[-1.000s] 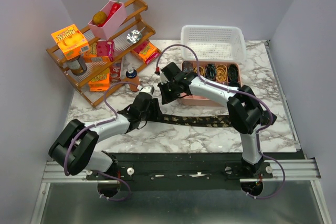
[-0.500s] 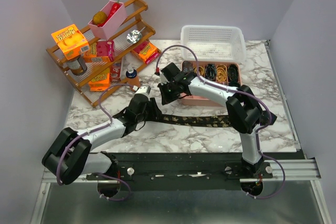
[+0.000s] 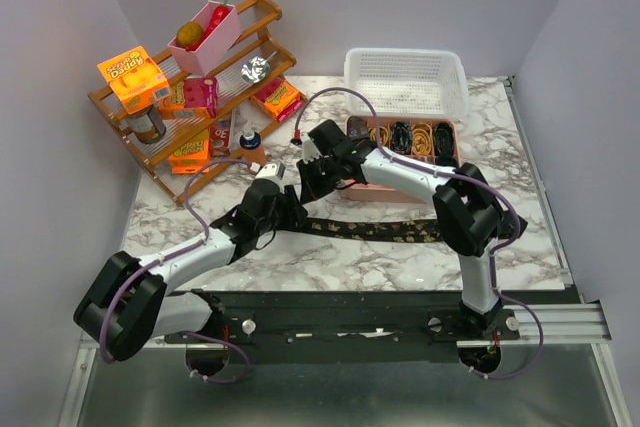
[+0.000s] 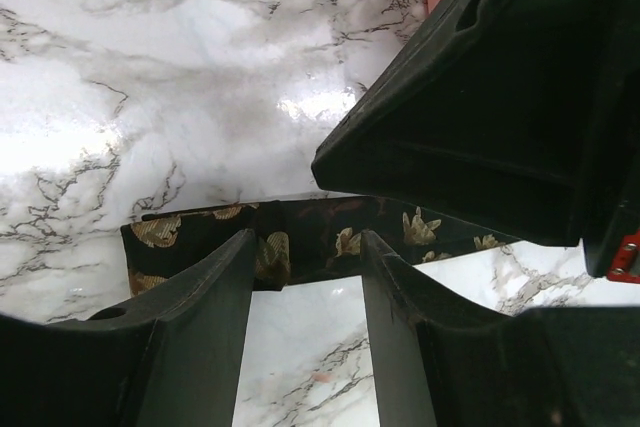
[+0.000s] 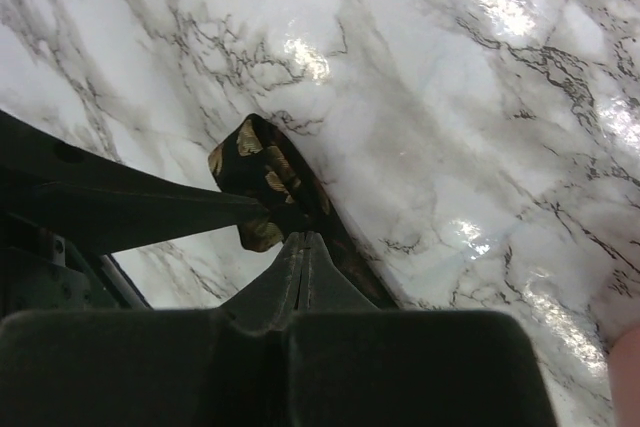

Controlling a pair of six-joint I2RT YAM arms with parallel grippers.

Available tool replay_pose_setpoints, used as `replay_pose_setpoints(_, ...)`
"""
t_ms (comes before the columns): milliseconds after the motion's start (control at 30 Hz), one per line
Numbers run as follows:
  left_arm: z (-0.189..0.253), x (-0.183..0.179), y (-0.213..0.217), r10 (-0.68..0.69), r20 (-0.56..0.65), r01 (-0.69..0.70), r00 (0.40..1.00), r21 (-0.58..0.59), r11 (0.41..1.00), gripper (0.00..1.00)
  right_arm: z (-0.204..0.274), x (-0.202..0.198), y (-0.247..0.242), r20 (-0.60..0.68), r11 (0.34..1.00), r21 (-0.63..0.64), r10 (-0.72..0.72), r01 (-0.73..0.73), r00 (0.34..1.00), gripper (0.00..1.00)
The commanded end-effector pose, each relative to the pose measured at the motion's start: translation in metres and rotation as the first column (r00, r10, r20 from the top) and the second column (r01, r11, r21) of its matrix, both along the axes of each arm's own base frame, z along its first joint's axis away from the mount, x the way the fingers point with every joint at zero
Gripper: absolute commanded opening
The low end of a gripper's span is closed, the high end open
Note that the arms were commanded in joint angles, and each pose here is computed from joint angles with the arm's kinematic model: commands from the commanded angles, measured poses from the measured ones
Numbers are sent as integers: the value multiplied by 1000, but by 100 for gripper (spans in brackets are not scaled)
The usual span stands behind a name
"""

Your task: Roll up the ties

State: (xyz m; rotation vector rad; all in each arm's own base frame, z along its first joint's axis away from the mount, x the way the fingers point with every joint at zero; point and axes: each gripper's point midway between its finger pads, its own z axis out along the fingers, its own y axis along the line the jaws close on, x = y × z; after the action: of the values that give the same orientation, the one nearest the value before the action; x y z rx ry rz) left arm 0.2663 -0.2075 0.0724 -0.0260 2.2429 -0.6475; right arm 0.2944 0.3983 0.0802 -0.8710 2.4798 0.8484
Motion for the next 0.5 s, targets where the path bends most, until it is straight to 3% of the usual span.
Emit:
replay_pose_setpoints(0, 11, 5, 12, 40, 31, -40, 999, 0, 999, 56, 18, -10, 9, -2, 996, 83, 44, -43, 999, 1)
replay_pose_setpoints(467, 12, 7, 34, 63, -7, -63, 998, -124, 990, 52, 1, -30, 16, -60, 991, 91, 100, -94, 993, 1)
